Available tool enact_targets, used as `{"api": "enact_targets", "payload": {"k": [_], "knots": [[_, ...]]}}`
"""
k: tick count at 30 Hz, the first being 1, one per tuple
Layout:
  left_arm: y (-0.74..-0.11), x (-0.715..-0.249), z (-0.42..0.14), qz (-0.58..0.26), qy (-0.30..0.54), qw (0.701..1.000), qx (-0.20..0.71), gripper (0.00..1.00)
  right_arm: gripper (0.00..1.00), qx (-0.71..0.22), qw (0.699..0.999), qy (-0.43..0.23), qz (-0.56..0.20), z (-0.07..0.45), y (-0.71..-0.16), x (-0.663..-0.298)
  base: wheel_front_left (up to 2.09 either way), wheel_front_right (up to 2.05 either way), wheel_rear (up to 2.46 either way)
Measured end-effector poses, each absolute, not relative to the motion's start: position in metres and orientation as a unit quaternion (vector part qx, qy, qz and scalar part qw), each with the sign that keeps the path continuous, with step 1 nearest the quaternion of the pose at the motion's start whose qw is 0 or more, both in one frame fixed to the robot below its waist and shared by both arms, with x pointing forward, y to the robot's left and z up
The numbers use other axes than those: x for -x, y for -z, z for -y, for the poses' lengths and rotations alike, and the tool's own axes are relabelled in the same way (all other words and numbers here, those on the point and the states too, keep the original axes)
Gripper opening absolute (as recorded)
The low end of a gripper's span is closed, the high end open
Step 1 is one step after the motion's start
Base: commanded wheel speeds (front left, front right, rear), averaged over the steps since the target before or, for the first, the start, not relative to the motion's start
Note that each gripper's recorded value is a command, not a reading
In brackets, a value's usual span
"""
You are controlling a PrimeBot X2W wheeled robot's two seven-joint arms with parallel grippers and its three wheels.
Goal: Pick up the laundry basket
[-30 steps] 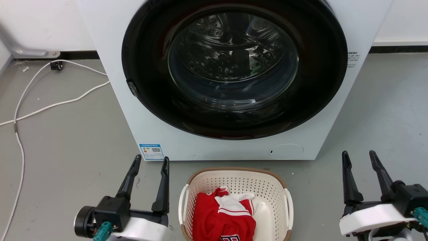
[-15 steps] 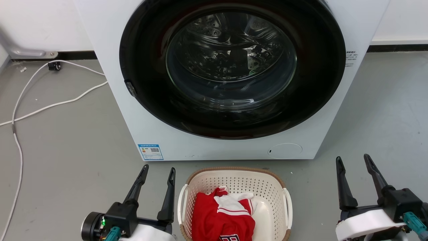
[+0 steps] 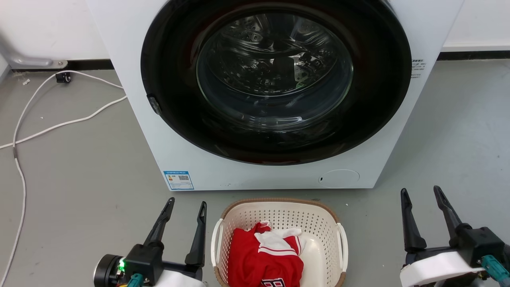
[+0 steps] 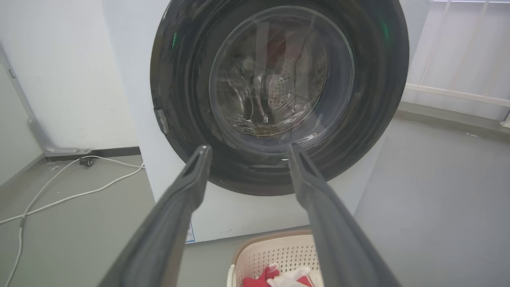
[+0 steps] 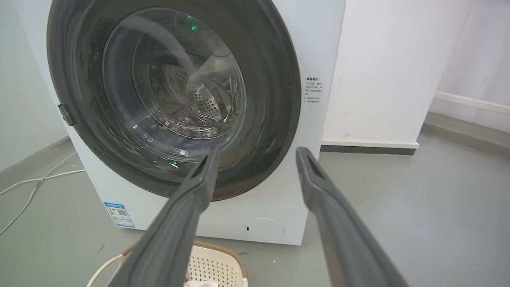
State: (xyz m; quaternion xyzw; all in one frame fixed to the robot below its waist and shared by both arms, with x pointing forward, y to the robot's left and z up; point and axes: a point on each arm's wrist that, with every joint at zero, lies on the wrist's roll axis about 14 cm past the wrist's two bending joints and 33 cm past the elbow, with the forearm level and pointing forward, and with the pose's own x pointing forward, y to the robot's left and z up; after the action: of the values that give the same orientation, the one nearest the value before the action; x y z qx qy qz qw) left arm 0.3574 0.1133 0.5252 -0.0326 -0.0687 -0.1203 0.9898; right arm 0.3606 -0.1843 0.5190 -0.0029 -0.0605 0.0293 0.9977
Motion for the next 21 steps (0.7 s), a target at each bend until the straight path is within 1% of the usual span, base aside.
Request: {"api": "enact_targets", "payload": {"k": [6,21], "knots": [[-0.523,-0.357,-0.120,0.065,0.111,0.991,0.047,1.00,1.00,-0.043,0.998,-0.016,0.049,0.190,-0.510,-0.359,0.00,0.00,0.00],[-0.508,-0.352,-0.119,0.042,0.114,0.991,0.050,1.00,1.00,-0.039,0.998,-0.021,0.043,0.187,-0.507,-0.359,0.00,0.00,0.00]]}}
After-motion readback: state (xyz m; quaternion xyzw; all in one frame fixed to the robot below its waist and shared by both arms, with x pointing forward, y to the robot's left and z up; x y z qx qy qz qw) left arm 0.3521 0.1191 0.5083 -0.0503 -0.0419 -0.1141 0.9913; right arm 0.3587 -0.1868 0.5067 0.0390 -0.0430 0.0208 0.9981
